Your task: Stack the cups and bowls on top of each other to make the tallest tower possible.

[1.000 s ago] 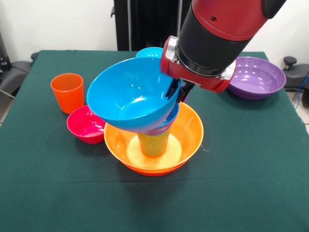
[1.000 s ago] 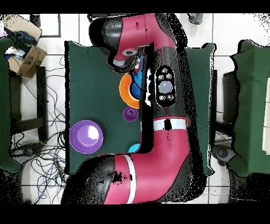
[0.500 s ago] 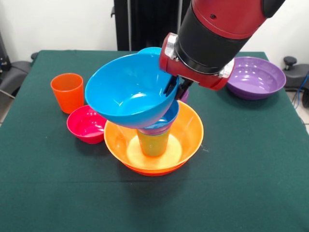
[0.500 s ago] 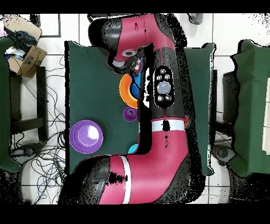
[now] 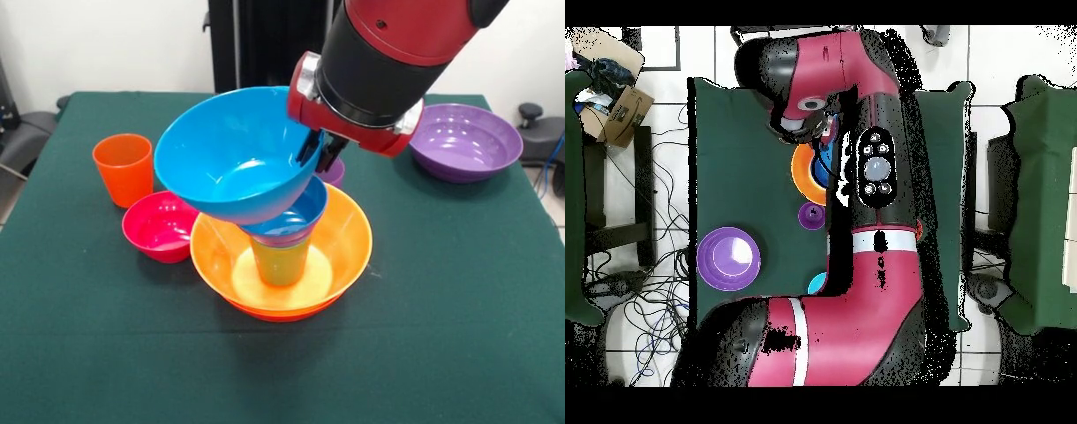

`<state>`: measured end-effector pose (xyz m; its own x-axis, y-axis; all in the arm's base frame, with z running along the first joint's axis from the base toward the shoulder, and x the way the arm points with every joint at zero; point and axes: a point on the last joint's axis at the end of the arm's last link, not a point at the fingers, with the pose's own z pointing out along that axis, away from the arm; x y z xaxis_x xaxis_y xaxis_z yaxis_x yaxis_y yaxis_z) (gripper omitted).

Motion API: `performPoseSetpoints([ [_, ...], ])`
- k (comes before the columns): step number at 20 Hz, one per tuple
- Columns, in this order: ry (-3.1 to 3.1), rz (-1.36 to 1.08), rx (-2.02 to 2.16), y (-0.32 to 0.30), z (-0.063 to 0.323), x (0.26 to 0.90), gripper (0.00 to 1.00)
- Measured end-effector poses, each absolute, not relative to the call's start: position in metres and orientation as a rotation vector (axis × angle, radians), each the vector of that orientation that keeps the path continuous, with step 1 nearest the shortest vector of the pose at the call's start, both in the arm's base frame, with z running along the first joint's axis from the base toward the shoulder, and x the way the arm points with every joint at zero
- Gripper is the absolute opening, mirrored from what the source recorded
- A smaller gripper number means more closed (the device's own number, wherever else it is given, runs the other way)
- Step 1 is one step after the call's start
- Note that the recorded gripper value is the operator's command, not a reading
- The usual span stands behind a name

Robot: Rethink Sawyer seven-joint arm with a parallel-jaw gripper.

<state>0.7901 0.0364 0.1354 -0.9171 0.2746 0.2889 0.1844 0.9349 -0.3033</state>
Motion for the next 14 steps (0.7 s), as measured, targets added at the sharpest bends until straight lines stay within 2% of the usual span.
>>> performPoseSetpoints([
  [14,-2.776,0.323,-0.313,0.05,0.138,0.772,0.0],
])
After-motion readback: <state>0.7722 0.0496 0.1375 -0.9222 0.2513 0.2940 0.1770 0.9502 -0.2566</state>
